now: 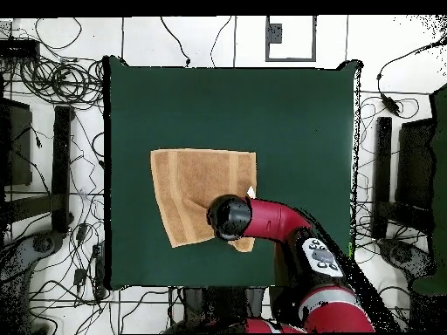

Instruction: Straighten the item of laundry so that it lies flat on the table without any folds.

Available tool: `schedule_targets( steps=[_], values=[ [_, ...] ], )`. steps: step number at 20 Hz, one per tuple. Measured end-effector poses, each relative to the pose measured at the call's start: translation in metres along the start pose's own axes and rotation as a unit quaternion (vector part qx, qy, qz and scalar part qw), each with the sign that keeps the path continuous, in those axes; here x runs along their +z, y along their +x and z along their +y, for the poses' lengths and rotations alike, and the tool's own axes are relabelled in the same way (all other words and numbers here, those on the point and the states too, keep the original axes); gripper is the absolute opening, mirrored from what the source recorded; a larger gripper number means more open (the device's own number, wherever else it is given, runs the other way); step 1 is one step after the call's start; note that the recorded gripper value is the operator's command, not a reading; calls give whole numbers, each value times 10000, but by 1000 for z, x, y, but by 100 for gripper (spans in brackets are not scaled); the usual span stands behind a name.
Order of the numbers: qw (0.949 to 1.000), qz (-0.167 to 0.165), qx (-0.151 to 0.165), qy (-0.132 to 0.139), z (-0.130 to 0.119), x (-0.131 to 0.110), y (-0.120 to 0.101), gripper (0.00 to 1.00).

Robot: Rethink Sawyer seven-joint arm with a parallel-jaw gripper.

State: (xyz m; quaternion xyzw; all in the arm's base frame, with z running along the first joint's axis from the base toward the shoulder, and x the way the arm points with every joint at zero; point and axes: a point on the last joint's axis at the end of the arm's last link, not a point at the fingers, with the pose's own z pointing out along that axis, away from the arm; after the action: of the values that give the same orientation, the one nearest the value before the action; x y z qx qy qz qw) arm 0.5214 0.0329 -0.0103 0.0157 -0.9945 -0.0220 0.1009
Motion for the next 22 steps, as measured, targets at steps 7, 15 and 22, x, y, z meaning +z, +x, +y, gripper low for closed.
schedule_targets(
  steps=[7, 15, 22],
  values=[
    [10000, -71, 24, 19, -4, -6, -4, 100],
    [9997, -58, 196, -103, -8, -5, -7, 100],
    [9995, -83, 241, -207, 0, -6, -12, 100]
  ],
)
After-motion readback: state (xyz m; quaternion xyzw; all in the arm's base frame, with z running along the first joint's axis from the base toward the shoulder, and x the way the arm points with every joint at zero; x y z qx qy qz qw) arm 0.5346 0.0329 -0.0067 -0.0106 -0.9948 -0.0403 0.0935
